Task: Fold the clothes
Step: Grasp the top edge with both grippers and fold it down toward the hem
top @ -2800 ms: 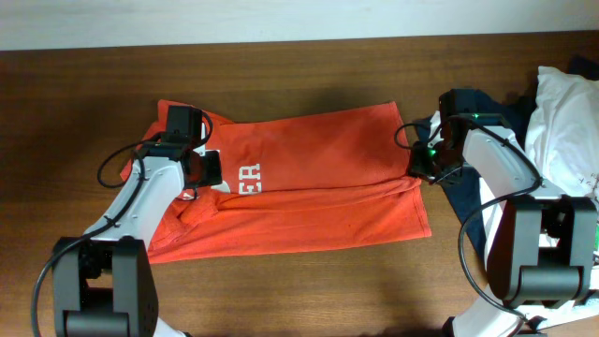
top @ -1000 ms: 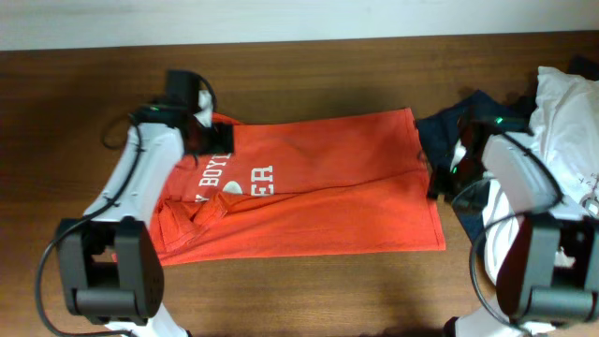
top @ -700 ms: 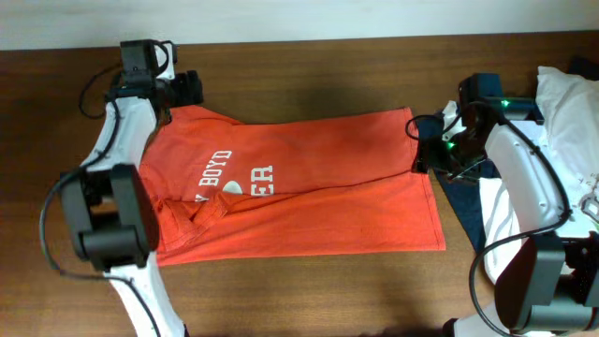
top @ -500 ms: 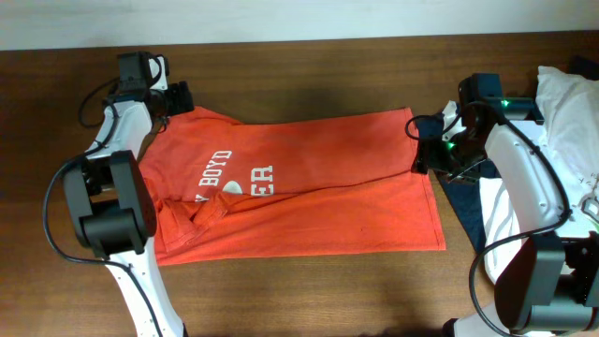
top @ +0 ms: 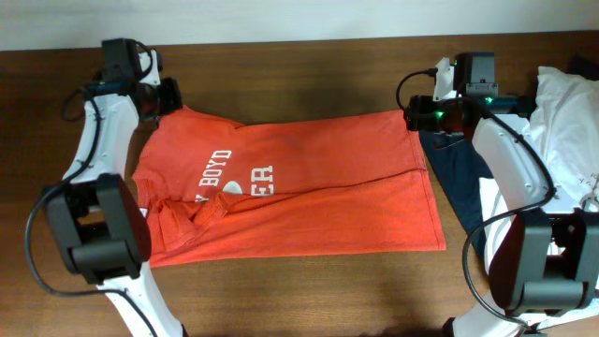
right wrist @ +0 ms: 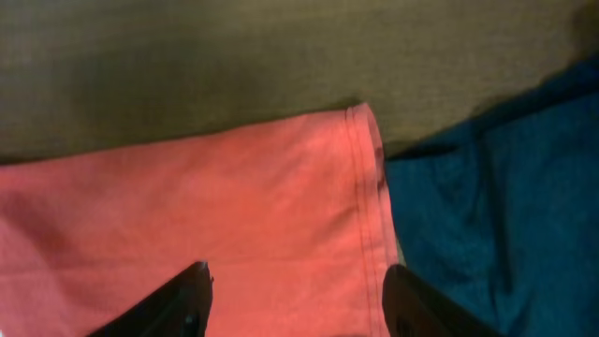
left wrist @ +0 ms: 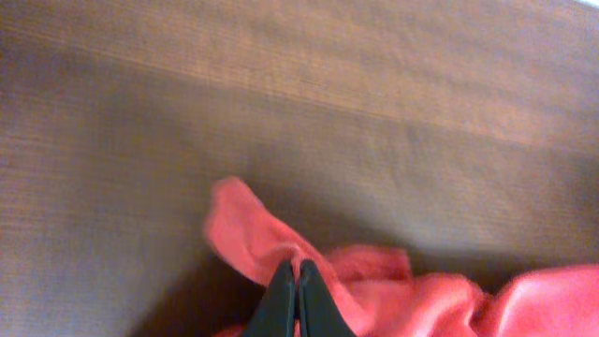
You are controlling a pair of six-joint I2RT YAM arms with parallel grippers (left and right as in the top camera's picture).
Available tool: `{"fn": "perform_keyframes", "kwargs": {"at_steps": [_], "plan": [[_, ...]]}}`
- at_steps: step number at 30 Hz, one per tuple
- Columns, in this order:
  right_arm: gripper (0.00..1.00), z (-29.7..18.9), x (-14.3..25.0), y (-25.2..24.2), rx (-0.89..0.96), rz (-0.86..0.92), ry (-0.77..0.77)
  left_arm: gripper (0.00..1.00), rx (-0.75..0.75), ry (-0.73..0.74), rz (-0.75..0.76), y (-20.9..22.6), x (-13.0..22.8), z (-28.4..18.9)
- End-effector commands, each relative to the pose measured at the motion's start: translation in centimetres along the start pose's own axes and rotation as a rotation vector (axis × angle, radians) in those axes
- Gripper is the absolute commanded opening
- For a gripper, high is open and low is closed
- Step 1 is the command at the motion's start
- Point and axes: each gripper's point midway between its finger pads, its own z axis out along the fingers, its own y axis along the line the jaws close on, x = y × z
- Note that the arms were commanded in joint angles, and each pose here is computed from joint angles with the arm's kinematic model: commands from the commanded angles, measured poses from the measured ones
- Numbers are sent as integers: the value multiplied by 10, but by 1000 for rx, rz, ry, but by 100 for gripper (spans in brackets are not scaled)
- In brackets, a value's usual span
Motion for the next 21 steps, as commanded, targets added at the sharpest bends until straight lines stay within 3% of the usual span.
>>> {"fn": "perform_keyframes", "kwargs": {"at_steps": [1,5,8,9,12,16,19,21], "plan": [[61,48,-19,-3,-24,3,-78,0,9,84,-22,-2,20,-12],[62,122,7,-31,38,32,-36,1,2,157,-35,-2,38,-13],[61,145,21,-45,85,52,-17,0,2,158,-35,-2,38,-13],[56,150,24,-43,83,47,-13,0,2,158,-34,-2,38,-13],[4,153,26,-33,72,36,-6,1,3,164,-31,-4,40,-13],[4,128,17,-36,97,69,74,1,-8,245,-47,-2,60,-17],[4,67,-11,-39,130,120,177,0,27,283,-56,-1,68,-39],[4,27,6,-38,171,149,336,0,30,325,-105,10,77,-53]]}}
